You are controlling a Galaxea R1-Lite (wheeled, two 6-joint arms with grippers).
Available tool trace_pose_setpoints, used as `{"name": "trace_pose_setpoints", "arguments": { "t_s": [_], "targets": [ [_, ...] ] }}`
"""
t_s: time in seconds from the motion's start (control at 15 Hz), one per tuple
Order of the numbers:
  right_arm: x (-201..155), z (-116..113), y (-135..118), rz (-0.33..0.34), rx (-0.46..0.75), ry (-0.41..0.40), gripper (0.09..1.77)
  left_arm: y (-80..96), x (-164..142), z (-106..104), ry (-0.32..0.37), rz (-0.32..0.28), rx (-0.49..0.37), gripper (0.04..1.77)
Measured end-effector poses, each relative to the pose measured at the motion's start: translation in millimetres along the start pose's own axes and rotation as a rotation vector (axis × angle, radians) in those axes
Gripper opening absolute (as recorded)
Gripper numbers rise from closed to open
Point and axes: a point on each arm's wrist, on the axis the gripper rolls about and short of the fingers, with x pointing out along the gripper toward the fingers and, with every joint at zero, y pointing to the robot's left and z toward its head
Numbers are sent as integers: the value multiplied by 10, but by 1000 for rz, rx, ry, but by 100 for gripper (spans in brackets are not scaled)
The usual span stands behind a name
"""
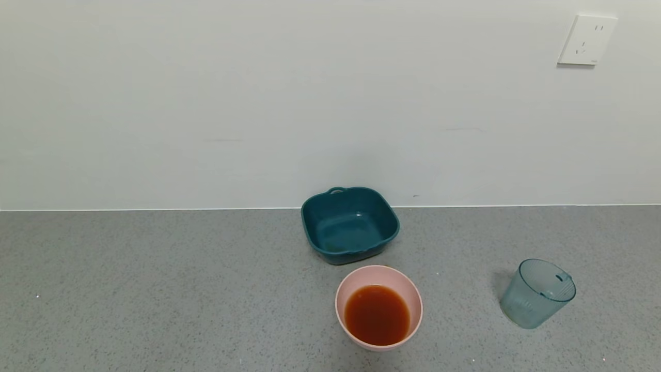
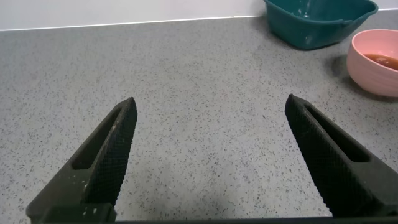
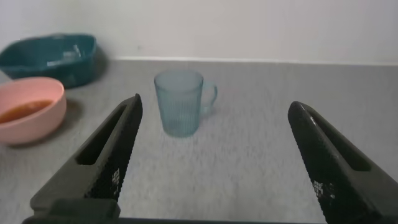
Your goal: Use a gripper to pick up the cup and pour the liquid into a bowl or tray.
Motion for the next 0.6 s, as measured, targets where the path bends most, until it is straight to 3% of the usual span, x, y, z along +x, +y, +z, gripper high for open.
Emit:
{"name": "trace_pose_setpoints", "arguments": {
  "t_s": [0.27,0.6],
  "targets": [
    [-5,-106,6,24,32,102,170,0,0,0,0,0,0,172],
    [-6,-111,6,26,45,108,170,0,0,0,0,0,0,172]
  ]
}}
